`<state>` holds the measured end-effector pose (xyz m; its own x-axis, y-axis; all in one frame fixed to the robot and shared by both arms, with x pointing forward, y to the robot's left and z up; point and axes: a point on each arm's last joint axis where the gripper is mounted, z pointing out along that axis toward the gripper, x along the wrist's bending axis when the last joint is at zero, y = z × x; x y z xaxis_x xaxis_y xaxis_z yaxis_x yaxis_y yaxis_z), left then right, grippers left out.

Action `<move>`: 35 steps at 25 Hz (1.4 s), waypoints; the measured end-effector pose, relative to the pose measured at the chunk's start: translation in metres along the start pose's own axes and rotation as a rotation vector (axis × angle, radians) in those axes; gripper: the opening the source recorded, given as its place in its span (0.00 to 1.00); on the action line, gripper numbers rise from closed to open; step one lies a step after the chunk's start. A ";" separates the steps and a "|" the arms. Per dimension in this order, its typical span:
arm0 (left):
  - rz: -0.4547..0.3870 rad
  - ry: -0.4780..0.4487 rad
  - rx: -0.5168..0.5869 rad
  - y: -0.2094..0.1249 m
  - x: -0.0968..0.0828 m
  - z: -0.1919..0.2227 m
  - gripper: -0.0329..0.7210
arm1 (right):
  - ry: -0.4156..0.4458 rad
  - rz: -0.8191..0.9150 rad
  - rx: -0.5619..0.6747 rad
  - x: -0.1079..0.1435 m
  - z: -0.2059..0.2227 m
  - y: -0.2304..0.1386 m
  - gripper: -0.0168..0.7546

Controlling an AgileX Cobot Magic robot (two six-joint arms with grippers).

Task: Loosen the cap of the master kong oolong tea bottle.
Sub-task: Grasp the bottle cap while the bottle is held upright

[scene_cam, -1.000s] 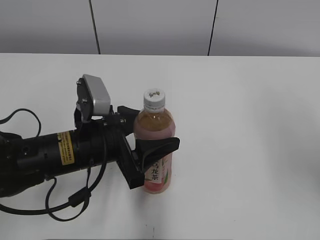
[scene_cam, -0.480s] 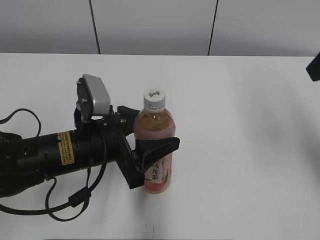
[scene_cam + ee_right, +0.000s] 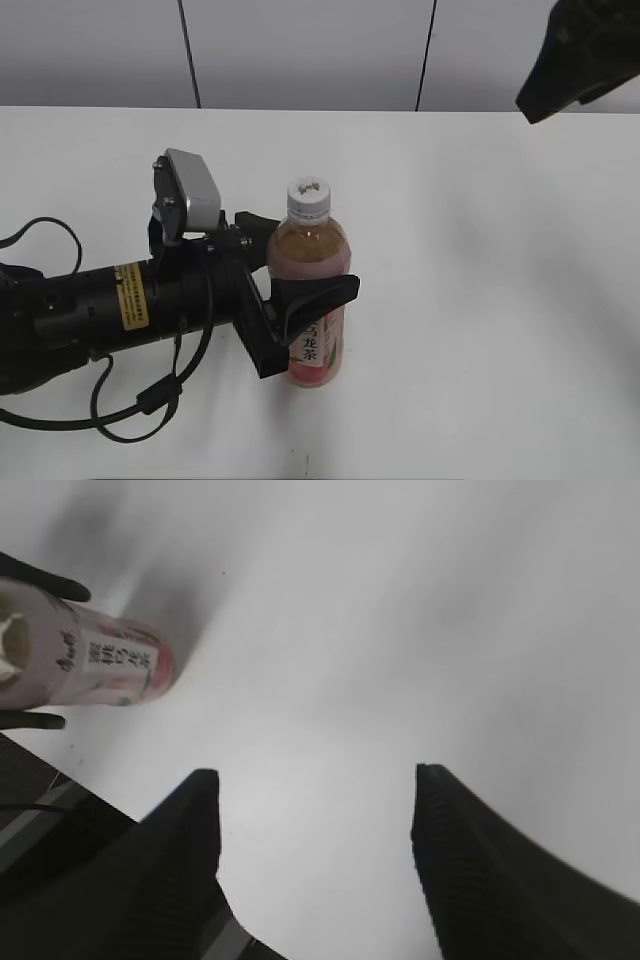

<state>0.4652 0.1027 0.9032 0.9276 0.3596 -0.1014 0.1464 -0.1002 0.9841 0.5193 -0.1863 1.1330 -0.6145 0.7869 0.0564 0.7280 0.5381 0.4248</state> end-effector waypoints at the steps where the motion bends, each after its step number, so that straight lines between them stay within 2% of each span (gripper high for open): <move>1: 0.000 0.000 0.000 0.000 0.000 0.000 0.66 | 0.003 -0.006 -0.004 0.003 0.001 0.004 0.62; 10: 0.000 0.000 0.000 0.000 0.000 0.000 0.66 | 0.084 -0.131 0.015 0.059 0.016 0.022 0.60; 17: 0.000 0.000 0.000 0.000 0.000 0.000 0.66 | 0.126 -0.195 0.019 0.090 0.017 0.023 0.59; 28: 0.000 0.000 0.000 0.000 0.000 0.000 0.66 | 0.176 -0.234 0.022 0.111 0.018 0.023 0.57; 35: 0.000 0.000 0.000 0.000 0.000 0.000 0.66 | 0.205 -0.225 0.084 0.115 0.044 0.029 0.56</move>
<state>0.4652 0.1027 0.9032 0.9276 0.3596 -0.1014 0.1464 -0.1002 0.9841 0.4834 -0.0673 1.1118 -0.8051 0.5727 0.1544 0.5844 0.7212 0.3720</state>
